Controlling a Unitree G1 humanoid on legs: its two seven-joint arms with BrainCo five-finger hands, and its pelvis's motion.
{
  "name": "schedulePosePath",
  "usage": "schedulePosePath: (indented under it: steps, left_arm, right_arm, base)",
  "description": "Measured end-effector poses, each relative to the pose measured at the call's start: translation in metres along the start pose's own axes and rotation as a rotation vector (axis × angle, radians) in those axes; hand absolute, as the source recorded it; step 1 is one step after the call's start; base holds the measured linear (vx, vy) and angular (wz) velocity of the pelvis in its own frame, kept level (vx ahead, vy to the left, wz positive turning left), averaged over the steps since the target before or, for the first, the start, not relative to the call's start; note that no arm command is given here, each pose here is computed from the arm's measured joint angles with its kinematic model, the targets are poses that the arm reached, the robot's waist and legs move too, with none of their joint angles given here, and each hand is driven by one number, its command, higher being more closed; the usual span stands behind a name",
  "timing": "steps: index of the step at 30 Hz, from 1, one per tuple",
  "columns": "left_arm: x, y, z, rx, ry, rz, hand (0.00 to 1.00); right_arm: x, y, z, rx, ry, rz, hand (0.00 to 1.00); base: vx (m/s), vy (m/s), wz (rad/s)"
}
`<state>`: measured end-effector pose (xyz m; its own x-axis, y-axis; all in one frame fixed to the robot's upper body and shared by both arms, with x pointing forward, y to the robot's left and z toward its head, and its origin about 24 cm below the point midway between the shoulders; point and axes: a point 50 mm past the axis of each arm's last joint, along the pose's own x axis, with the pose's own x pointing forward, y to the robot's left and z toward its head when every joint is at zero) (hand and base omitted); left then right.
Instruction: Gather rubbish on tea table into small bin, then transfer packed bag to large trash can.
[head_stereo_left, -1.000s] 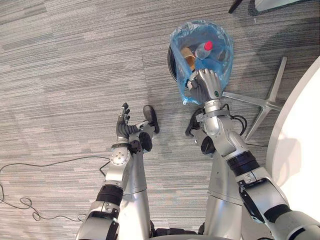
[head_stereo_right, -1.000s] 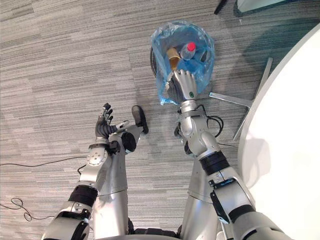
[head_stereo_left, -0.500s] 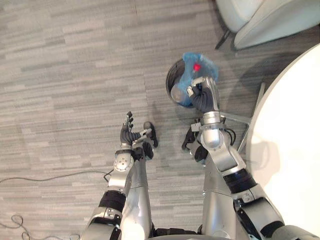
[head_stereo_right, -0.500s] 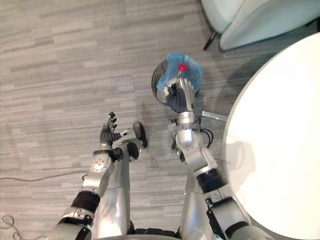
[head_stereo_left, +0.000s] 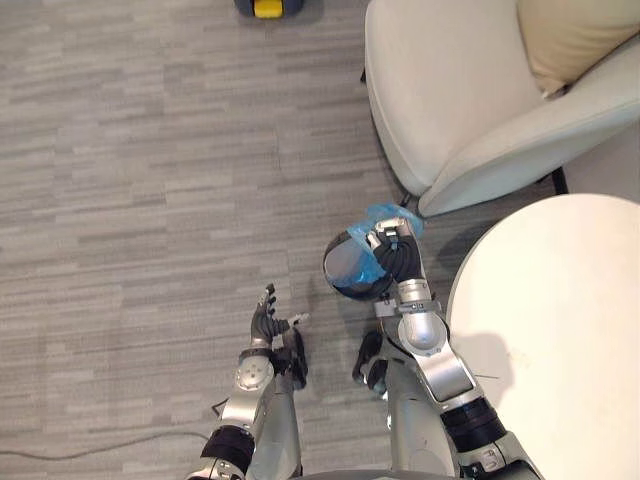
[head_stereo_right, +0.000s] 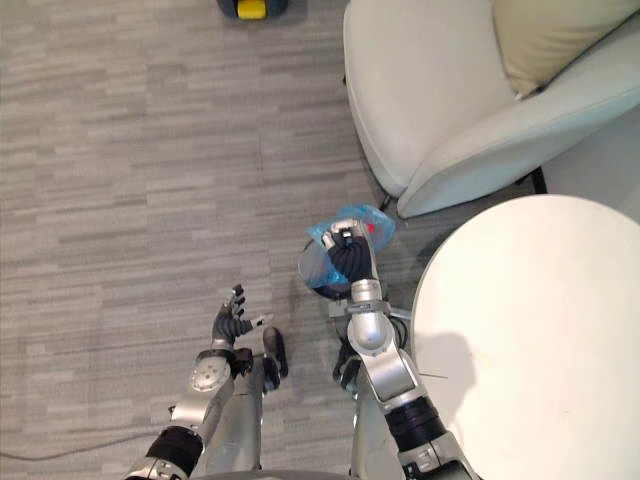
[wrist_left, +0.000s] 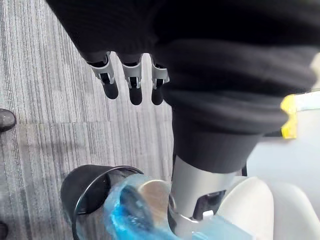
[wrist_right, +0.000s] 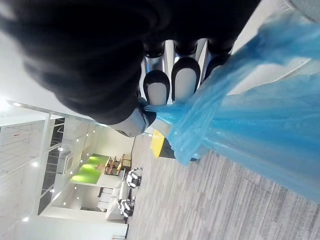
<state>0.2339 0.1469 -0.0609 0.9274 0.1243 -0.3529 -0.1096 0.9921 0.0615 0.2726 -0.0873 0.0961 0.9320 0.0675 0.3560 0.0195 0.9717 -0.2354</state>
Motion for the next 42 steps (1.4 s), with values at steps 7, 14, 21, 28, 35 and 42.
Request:
schedulePosePath:
  steps: [7, 14, 21, 28, 35, 42]
  left_arm:
    - [-0.013, 0.008, -0.023, 0.078, 0.068, -0.016, 0.00]
    - [-0.028, 0.016, -0.025, 0.095, 0.044, -0.039, 0.00]
    - [-0.040, 0.017, -0.007, 0.055, -0.050, -0.062, 0.00]
    - [-0.041, 0.020, 0.039, -0.001, -0.272, -0.078, 0.00]
    - [-0.045, 0.011, 0.079, 0.011, -0.463, -0.180, 0.00]
    - [-0.043, -0.017, 0.123, 0.097, -0.651, -0.374, 0.00]
  right_arm:
    - [-0.005, -0.018, -0.015, 0.072, 0.073, -0.032, 1.00]
    - [-0.015, -0.021, -0.024, 0.240, 0.129, 0.005, 1.00]
    - [-0.013, -0.024, -0.021, 0.427, 0.132, 0.026, 1.00]
    - [-0.010, -0.024, -0.002, 0.586, 0.048, 0.094, 1.00]
    - [-0.006, -0.020, 0.016, 0.667, -0.051, 0.207, 1.00]
    - [-0.003, -0.009, 0.030, 0.700, -0.101, 0.328, 1.00]
  base:
    - [0.10, 0.035, -0.06]
    - [0.06, 0.052, -0.03]
    - [0.03, 0.059, -0.02]
    - [0.01, 0.013, -0.02]
    - [0.00, 0.013, -0.08]
    - [0.01, 0.004, -0.01]
